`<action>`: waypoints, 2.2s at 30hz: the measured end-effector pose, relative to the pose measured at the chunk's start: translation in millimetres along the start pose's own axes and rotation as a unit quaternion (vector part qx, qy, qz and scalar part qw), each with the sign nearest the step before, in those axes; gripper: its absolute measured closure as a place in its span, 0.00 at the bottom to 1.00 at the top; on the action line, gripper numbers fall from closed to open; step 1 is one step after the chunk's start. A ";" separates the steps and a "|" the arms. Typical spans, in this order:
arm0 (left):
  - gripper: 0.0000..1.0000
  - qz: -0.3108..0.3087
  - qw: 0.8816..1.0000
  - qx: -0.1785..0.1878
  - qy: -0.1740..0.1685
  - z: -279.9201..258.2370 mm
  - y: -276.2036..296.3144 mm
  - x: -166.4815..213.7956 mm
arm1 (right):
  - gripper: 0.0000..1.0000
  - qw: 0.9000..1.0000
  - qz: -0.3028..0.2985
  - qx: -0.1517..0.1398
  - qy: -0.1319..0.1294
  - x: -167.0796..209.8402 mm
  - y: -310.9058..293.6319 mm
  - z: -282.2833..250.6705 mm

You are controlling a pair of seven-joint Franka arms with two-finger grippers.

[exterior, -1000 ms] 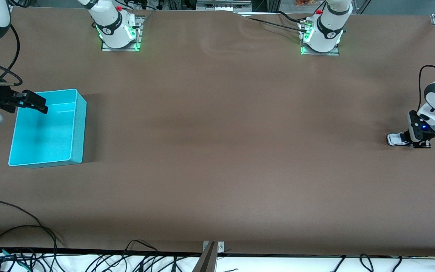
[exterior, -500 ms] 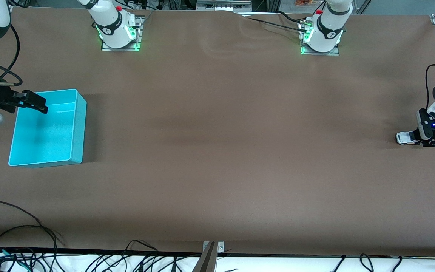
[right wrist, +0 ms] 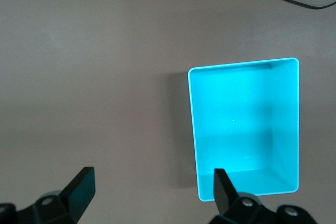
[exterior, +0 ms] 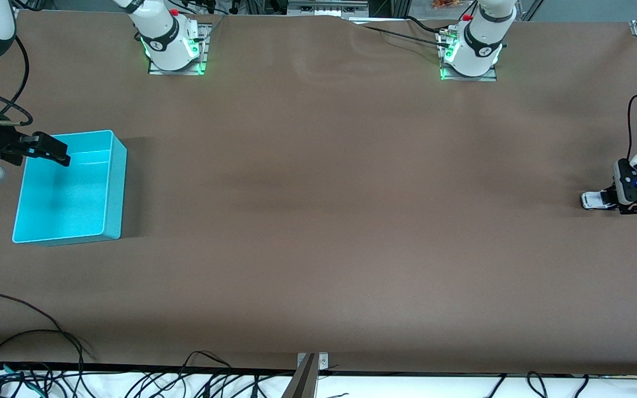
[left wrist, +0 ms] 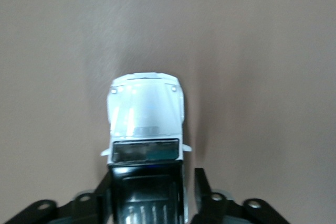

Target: Wind and store white jeep toy

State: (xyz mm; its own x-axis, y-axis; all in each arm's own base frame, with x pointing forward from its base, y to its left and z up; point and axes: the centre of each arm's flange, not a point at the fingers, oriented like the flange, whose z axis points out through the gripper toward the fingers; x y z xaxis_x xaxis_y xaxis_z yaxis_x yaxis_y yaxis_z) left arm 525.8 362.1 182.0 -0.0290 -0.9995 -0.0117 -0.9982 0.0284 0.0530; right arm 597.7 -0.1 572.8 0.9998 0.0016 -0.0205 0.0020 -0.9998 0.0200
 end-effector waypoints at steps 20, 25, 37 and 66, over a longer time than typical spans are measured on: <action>0.00 -0.074 0.997 -0.037 0.014 -79.3 -45.1 26.4 | 0.00 1.000 0.000 0.000 0.000 0.0 0.2 0.1; 0.00 -0.124 0.990 -0.057 0.017 -105.5 -55.8 50.3 | 0.00 1.000 0.000 0.000 0.000 0.0 0.1 0.1; 0.00 -0.259 0.955 -0.143 0.005 -160.7 -85.3 135.5 | 0.00 1.000 0.001 0.000 0.001 1.0 1.5 0.8; 0.00 -0.524 0.835 -0.152 -0.067 -272.1 -93.3 343.6 | 0.00 1.000 0.002 0.000 0.007 4.3 3.0 1.3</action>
State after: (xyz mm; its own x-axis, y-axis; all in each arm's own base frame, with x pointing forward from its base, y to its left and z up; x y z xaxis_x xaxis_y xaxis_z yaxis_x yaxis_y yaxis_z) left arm 623.3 12.4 444.7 0.8263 -0.4626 -0.3214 -0.4201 -0.8862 0.1954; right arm 602.1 -3.2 571.5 1.0000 -0.0012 -0.0061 -0.0010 -0.9998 0.0201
